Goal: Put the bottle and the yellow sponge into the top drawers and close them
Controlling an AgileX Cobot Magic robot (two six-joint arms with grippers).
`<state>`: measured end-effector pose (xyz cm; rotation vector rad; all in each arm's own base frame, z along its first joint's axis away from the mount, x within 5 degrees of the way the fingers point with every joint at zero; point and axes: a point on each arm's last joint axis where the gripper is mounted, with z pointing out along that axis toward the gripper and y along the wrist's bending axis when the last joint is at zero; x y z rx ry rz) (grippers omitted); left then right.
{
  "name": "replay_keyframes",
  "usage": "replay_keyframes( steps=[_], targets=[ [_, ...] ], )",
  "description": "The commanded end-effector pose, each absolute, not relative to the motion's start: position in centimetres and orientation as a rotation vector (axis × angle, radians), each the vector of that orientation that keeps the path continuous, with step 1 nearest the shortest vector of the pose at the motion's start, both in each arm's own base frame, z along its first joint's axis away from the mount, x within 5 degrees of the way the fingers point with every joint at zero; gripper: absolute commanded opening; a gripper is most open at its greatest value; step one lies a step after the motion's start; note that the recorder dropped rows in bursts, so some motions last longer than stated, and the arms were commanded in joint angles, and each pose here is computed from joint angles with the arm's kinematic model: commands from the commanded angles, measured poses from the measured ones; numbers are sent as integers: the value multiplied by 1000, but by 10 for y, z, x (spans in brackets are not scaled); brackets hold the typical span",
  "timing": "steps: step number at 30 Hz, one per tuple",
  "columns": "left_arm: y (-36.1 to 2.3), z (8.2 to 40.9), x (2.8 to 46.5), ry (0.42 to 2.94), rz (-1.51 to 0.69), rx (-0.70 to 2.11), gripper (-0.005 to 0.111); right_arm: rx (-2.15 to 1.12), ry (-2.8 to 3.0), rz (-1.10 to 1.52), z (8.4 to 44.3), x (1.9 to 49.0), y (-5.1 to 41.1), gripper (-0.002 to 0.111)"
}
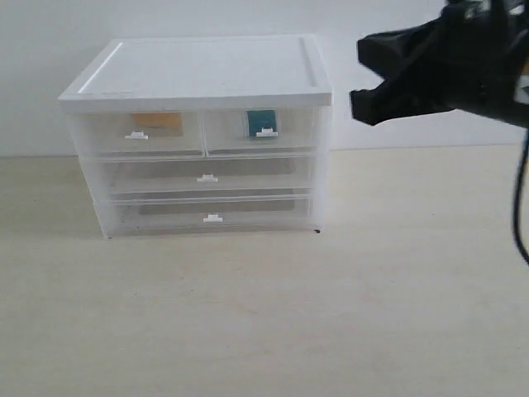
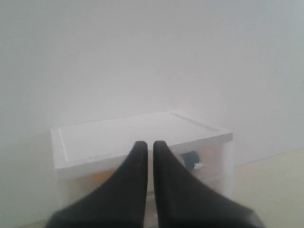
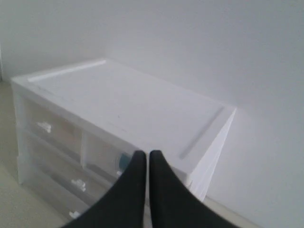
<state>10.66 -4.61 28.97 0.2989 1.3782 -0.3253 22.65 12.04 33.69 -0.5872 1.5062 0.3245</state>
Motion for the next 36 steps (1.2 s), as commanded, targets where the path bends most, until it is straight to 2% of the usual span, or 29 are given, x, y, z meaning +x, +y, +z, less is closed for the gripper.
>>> replay_keyframes(
  steps=[1, 7, 12, 17, 36],
  targets=[
    [-35, 287, 82, 1296, -378, 237, 4, -521, 1327, 361, 356, 159, 89, 0],
    [-17, 292, 40, 1080, -438, 173, 4, -438, 1148, 406, 329, 72, 49, 0],
    [-14, 287, 33, 1109, -427, 187, 4, -386, 1036, 440, 301, 36, 32, 0],
    [-16, 278, 37, 1214, -415, 202, 4, -355, 1077, 426, 281, 31, 26, 0],
    [-16, 277, 37, 1229, -413, 204, 4, -348, 1116, 413, 278, 33, 25, 0]
  ],
)
